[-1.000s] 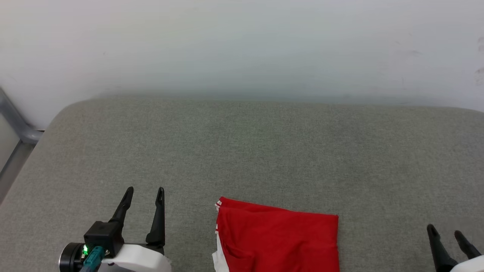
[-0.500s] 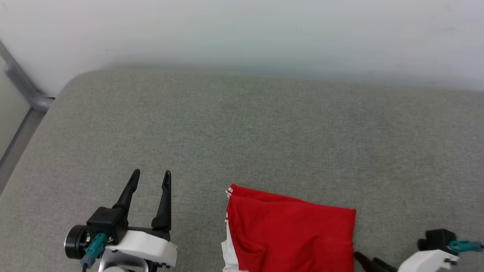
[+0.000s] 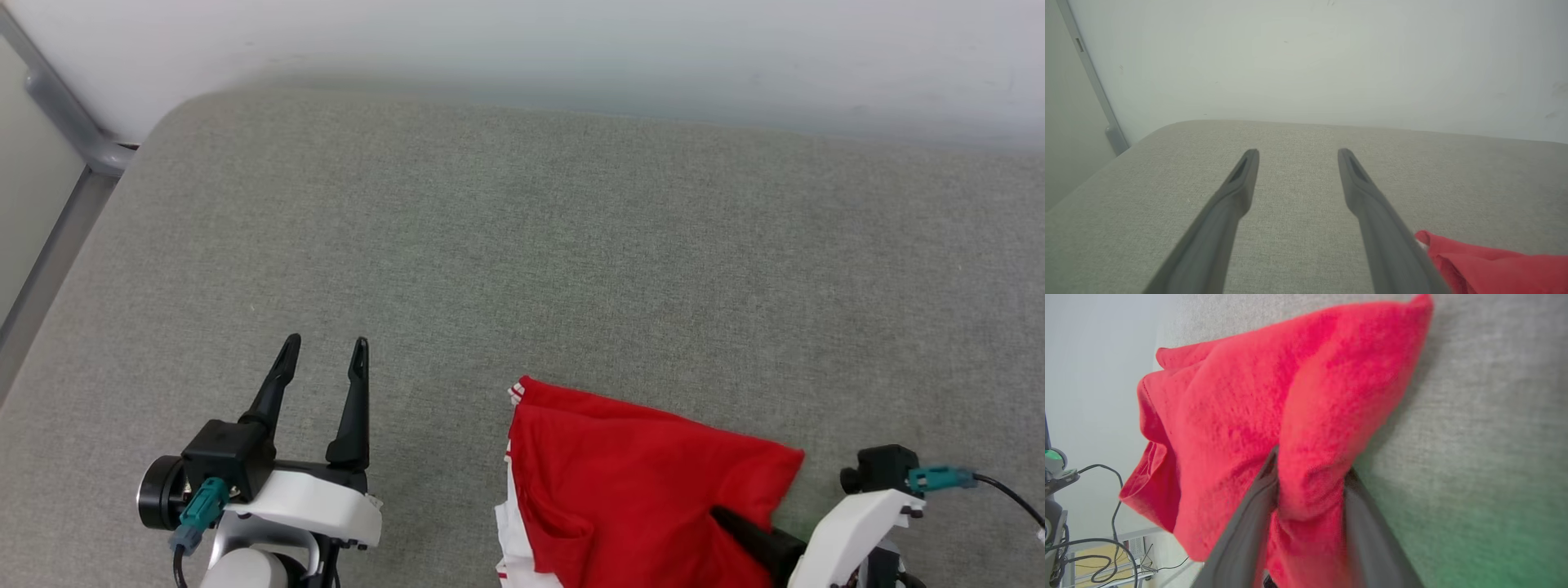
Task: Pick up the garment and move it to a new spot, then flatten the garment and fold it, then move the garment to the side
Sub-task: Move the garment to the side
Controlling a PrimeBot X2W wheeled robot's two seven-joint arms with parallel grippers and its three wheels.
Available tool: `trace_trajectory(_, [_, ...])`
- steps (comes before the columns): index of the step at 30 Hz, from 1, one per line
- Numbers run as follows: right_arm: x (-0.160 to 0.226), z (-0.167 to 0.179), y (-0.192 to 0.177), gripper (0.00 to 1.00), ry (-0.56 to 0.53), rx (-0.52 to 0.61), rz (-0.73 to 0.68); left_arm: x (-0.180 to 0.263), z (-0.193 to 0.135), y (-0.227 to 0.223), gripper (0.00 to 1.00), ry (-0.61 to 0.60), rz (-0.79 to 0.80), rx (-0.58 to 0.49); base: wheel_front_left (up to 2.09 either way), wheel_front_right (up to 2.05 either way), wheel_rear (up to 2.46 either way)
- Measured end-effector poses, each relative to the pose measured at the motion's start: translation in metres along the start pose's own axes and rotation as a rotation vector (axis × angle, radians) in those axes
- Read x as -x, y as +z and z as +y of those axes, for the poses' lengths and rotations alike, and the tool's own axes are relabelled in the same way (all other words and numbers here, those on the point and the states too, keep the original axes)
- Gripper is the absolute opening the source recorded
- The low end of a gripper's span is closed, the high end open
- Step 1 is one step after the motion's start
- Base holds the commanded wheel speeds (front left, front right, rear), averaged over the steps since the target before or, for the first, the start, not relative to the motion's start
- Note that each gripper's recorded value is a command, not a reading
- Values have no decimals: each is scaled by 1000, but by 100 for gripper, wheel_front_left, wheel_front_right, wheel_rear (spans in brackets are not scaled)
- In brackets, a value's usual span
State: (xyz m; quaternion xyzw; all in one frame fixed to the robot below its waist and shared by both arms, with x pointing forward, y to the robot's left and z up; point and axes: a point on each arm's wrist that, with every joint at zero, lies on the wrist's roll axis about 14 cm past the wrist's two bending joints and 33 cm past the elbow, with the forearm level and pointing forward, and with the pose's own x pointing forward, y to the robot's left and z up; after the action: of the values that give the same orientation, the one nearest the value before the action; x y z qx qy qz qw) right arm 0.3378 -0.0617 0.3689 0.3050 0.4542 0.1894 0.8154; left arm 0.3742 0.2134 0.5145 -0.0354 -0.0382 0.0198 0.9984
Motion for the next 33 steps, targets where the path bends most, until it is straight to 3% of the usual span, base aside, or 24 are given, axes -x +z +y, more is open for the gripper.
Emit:
trace_trajectory(12, [21,11,21,0,-4,180,-74,5,-9,11,100,-30,-39,-5,0,0,0])
trace_trajectory(17, [54,-24,36,0,-157,308,-117,3,-28,15,100,-91,-56,-14,0,0,0])
trace_trajectory(22, [97,-59,56,0,-328,364,-190,-3,-57,20,100,-176,-77,-6,0,0,0])
trace_trajectory(25, [130,-83,62,0,-443,370,-229,-9,-81,20,100,-245,-80,4,0,0,0])
trace_trajectory(33, [172,-100,95,0,-556,352,-376,-34,-135,18,100,-404,-93,33,0,0,0])
